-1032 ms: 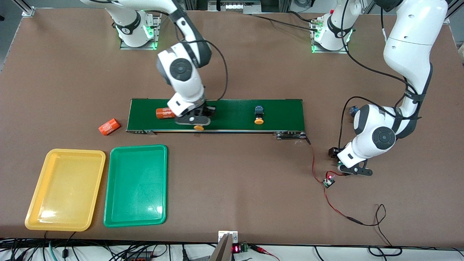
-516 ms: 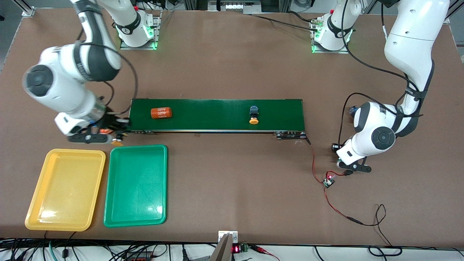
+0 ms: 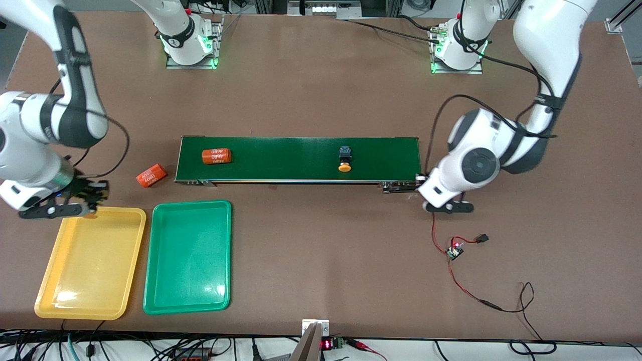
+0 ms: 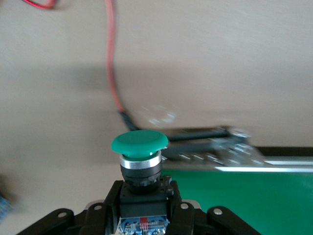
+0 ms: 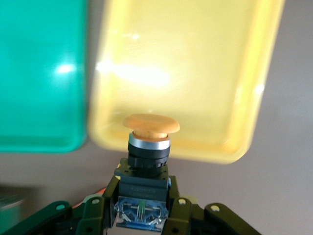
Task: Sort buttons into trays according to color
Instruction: 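Drop the yellow button in the yellow tray while the left gripper places green, then return the right gripper to the conveyor while the left gripper grasps green, then place the green button on the conveyor while the right gripper grasps yellow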
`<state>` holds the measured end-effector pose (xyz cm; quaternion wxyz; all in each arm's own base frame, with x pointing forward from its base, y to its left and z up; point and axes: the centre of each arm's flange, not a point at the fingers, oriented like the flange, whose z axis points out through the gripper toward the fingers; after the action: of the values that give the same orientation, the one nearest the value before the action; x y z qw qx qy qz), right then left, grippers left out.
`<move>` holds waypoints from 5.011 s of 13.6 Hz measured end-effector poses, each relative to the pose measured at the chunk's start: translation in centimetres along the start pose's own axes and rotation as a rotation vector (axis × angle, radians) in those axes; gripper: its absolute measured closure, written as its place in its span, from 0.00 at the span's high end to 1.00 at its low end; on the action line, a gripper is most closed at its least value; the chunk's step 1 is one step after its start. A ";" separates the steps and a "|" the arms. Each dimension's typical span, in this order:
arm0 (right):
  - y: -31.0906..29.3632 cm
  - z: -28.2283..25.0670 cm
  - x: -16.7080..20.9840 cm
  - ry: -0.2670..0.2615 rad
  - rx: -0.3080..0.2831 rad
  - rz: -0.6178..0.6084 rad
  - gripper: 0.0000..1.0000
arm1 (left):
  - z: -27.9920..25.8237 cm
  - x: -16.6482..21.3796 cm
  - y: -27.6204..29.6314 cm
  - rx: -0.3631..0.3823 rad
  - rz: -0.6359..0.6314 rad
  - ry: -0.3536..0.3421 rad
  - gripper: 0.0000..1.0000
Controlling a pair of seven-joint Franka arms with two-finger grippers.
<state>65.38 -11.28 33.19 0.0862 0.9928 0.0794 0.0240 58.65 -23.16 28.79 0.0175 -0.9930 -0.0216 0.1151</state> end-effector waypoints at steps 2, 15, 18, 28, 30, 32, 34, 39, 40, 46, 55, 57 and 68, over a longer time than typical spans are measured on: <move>3.2 5.0 0.4 0.040 -0.032 -0.040 0.41 | 0.1 -2.2 3.5 -0.006 -0.044 -0.013 0.41; 2.6 12.6 3.5 0.179 -0.092 -0.078 0.48 | 4.3 -6.4 8.0 -0.031 -0.154 -0.008 0.81; 2.5 10.1 4.3 0.212 -0.099 -0.079 0.78 | 0.0 -5.9 6.9 0.054 -0.174 -0.063 1.00; -12.4 -9.7 -5.3 -0.152 0.181 0.178 1.00 | 2.1 1.0 -14.7 0.127 -0.078 -0.247 1.00; -18.2 -10.4 -7.9 -0.146 0.177 0.188 1.00 | 4.5 0.8 -18.0 0.099 -0.060 -0.192 1.00; -23.5 -10.5 -9.7 -0.105 0.170 0.192 1.00 | 6.4 -0.5 -21.5 0.091 -0.030 -0.145 1.00; -28.1 -10.9 -10.8 -0.074 0.168 0.183 1.00 | 8.2 -1.7 -27.0 0.069 -0.029 -0.063 1.00; -38.8 -10.6 -13.1 -0.039 0.192 0.203 1.00 | 12.0 -4.3 -31.1 0.000 -0.126 0.000 1.00; -40.2 -10.0 -13.3 -0.038 0.201 0.200 1.00 | 12.2 -4.5 -30.9 -0.035 -0.160 -0.006 1.00; -43.9 -7.7 -12.4 -0.026 0.242 0.211 1.00 | 15.1 -6.7 -30.5 -0.070 -0.199 -0.005 0.92; -46.1 -5.6 -11.9 -0.031 0.208 0.123 1.00 | 12.4 -6.5 -28.7 -0.061 -0.161 0.011 0.33; -46.5 -5.7 -12.0 -0.025 0.205 0.111 1.00 | 9.6 -6.2 -26.6 -0.051 -0.121 -0.020 0.33; -46.5 -3.3 -11.0 0.011 0.231 0.114 1.00 | 2.6 -7.4 0.4 -0.216 -0.112 -0.006 0.33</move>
<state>47.23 32.72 27.94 -0.0308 0.9989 0.0253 0.0248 50.83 -23.86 27.92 -0.0831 -0.9860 -0.0895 0.1137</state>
